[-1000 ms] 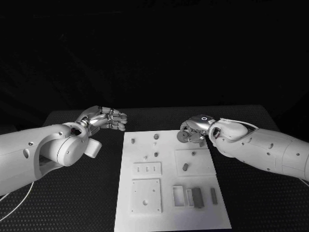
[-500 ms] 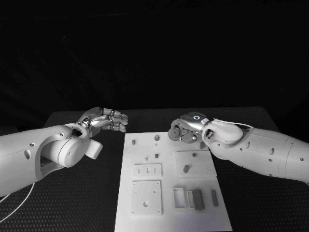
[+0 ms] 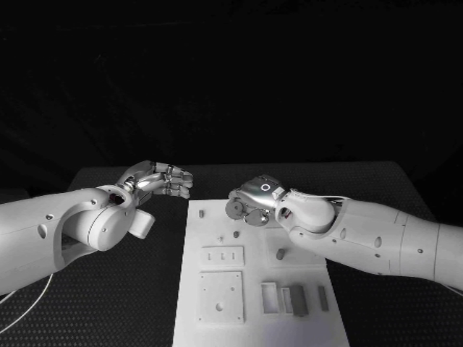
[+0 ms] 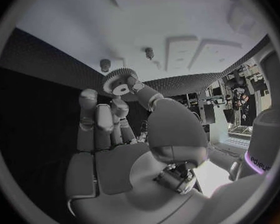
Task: Assemble the parts on the task board
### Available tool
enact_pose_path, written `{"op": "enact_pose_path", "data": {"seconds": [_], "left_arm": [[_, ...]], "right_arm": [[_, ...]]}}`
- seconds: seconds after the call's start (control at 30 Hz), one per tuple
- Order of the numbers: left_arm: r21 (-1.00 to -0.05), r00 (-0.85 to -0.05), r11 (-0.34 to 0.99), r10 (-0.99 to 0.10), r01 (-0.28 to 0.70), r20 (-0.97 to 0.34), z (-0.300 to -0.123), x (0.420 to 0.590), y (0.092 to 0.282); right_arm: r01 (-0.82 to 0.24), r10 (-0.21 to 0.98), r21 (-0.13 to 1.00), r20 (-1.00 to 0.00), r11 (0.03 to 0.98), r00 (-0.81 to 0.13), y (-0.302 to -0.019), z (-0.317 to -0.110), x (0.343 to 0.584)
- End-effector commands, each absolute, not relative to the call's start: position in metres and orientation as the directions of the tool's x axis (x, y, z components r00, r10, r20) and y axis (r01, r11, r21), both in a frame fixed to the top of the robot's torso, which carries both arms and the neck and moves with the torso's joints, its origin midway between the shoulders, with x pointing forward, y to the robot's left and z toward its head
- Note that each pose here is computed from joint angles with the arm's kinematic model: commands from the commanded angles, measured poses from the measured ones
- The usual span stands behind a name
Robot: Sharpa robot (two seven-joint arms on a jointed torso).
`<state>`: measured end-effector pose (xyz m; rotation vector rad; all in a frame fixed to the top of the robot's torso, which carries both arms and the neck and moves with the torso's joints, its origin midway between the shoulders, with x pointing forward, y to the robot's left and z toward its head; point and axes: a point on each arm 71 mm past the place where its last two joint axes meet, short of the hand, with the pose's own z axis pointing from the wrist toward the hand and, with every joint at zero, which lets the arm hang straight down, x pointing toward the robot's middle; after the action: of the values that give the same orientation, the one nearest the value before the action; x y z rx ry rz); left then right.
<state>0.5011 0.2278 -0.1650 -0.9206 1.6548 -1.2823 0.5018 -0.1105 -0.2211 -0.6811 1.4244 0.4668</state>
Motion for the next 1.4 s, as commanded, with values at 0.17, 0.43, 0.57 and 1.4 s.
{"op": "enact_pose_path", "data": {"seconds": [0.17, 0.43, 0.57, 1.4], "left_arm": [[-0.978, -0.404, 0.206, -0.899, -0.044, -0.171, -0.163, 0.502, 0.222], [-0.977, -0.404, 0.206, -0.899, -0.044, -0.172, -0.163, 0.502, 0.222], [-0.978, -0.406, 0.206, -0.898, -0.044, -0.171, -0.162, 0.502, 0.222], [-0.978, -0.410, 0.205, -0.896, -0.042, -0.170, -0.161, 0.501, 0.221]], "right_arm": [[-0.673, -0.129, -0.189, -0.982, 0.716, 0.138, -0.095, -0.230, 0.499], [-0.668, -0.160, -0.204, -0.979, 0.715, 0.127, -0.094, -0.241, 0.501], [-0.663, -0.170, -0.209, -0.978, 0.719, 0.124, -0.096, -0.242, 0.503], [-0.661, -0.168, -0.164, -0.984, 0.732, 0.058, -0.100, -0.248, 0.506]]}}
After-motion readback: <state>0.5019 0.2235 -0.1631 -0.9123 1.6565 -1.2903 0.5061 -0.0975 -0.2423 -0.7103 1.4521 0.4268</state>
